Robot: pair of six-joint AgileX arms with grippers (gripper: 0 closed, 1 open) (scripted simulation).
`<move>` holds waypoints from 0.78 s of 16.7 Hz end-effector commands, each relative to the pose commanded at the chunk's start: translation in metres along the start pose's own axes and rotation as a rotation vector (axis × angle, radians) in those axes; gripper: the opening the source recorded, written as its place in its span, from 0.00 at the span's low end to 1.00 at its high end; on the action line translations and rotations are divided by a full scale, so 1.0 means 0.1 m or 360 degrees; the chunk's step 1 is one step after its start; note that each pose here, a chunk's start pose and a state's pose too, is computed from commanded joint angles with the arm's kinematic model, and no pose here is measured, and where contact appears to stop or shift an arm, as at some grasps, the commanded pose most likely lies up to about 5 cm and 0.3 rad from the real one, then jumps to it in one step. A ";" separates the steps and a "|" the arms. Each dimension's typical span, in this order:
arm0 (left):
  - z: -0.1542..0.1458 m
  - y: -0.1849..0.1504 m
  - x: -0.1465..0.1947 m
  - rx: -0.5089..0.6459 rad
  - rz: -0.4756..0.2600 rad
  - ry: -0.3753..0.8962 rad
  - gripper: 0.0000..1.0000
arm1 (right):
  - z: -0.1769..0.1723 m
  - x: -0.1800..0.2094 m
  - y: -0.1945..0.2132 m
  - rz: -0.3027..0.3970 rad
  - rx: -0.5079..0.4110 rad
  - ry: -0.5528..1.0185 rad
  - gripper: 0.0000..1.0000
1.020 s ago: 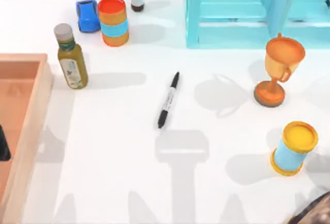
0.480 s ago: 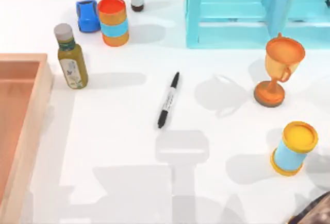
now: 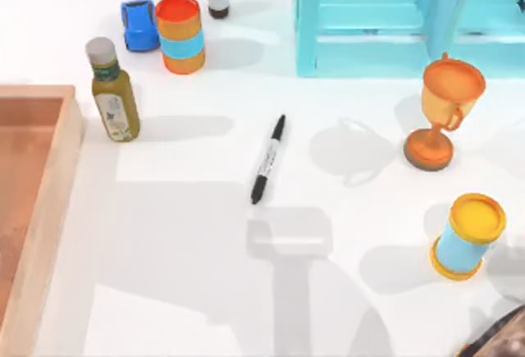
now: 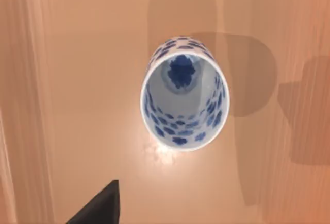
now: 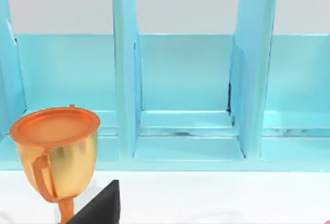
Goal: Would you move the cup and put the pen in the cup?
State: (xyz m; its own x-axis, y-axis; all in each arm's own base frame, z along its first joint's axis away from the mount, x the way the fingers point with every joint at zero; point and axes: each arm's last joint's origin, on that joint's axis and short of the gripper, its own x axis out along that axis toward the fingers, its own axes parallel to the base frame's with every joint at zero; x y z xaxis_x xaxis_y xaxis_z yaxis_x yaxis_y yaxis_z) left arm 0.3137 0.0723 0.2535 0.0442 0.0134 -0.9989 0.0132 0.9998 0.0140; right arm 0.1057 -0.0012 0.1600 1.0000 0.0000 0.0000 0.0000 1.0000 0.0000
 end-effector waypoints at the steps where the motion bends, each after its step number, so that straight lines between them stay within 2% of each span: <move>1: 0.05 0.02 0.03 0.0001 -0.0009 0.0041 1.00 | 0.00 0.00 0.00 0.0000 0.0000 0.0000 1.00; 8: 0.09 0.03 0.07 0.0009 -0.0019 0.0079 1.00 | 0.00 0.00 0.00 0.0000 0.0000 0.0000 1.00; 13: 0.11 0.05 0.49 0.0003 -0.0020 0.0087 1.00 | 0.00 0.00 0.00 0.0000 0.0000 0.0000 1.00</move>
State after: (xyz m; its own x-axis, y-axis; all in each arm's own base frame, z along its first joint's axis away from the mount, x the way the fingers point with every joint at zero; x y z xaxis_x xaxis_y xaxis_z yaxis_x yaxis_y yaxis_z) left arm 0.3271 0.0776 0.2046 -0.0106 0.0015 -0.9999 0.0152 0.9999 0.0013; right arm 0.1057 -0.0012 0.1600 1.0000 0.0000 0.0000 0.0000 1.0000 0.0000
